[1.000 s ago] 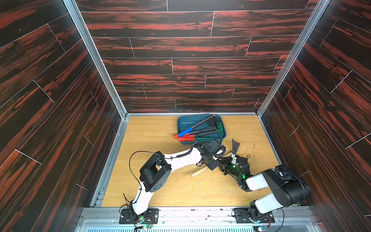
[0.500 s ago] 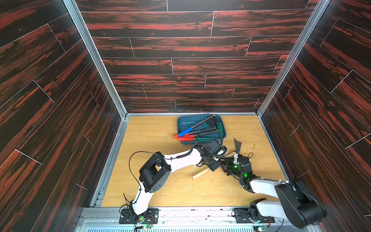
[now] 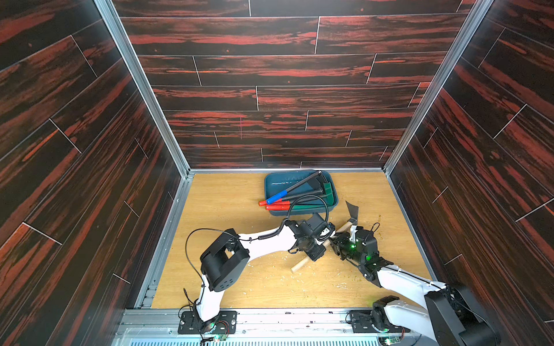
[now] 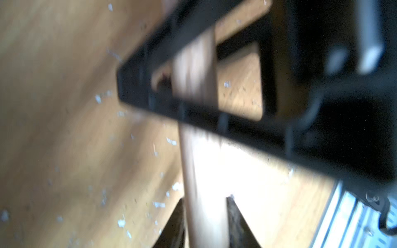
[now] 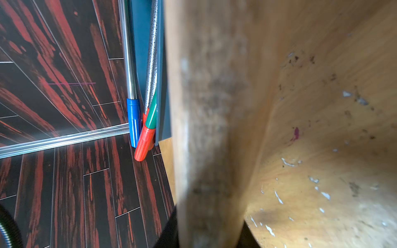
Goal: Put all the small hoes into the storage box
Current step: Pick up the hoe from the center of the board, then place the hoe in the storage box.
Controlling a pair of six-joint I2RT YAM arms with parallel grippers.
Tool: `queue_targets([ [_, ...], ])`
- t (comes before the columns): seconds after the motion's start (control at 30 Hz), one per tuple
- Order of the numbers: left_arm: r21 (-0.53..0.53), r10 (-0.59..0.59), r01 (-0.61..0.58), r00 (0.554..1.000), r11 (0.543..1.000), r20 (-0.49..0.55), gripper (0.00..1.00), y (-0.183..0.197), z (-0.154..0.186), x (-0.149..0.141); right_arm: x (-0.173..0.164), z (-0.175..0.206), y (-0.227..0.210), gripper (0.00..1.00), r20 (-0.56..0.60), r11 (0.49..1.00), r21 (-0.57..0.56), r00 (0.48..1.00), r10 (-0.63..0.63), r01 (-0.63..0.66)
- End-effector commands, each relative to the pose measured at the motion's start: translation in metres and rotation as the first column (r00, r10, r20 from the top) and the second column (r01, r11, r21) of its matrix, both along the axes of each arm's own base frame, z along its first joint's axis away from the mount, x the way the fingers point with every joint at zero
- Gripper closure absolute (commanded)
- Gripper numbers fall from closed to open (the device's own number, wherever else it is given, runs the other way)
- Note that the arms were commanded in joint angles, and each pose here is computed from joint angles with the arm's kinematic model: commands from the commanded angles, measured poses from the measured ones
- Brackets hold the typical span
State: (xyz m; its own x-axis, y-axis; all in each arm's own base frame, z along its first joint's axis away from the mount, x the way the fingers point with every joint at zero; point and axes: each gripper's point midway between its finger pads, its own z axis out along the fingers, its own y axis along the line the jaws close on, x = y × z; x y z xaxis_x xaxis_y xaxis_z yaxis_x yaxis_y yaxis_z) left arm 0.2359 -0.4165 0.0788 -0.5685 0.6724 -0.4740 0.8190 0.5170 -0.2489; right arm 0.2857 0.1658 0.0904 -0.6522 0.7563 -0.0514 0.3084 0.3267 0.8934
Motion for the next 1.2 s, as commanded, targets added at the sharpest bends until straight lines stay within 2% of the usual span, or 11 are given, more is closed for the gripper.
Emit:
queue_targets([
  [0.0, -0.046, 0.016, -0.015, 1.0, 0.999, 0.016, 0.67, 0.002, 0.024, -0.003, 0.009, 0.027, 0.003, 0.86, 0.106, 1.0, -0.018, 0.994, 0.009, -0.007],
  [0.13, -0.044, 0.022, -0.021, 1.0, 0.999, 0.014, 0.71, 0.003, 0.023, -0.003, 0.01, 0.028, 0.005, 0.87, 0.106, 1.0, -0.022, 0.994, 0.017, -0.014],
  [0.4, -0.025, 0.024, -0.024, 0.999, 0.999, 0.022, 1.0, 0.003, 0.025, 0.0, 0.009, 0.033, 0.005, 0.87, 0.122, 0.999, -0.034, 0.992, 0.021, -0.017],
  [0.6, -0.007, 0.017, -0.016, 0.998, 1.0, 0.064, 1.0, 0.009, 0.035, 0.004, 0.009, 0.041, 0.007, 0.83, 0.148, 0.999, -0.031, 0.988, 0.04, -0.036],
  [0.87, -0.01, -0.006, 0.008, 0.989, 1.0, 0.149, 1.0, 0.013, 0.067, 0.01, 0.008, 0.052, 0.011, 0.65, 0.187, 0.998, -0.027, 0.98, 0.065, -0.061],
  [1.17, 0.008, -0.031, 0.03, 0.98, 1.0, 0.196, 1.0, 0.019, 0.089, 0.012, 0.008, 0.064, 0.012, 0.59, 0.228, 0.997, -0.014, 0.971, 0.072, -0.071],
])
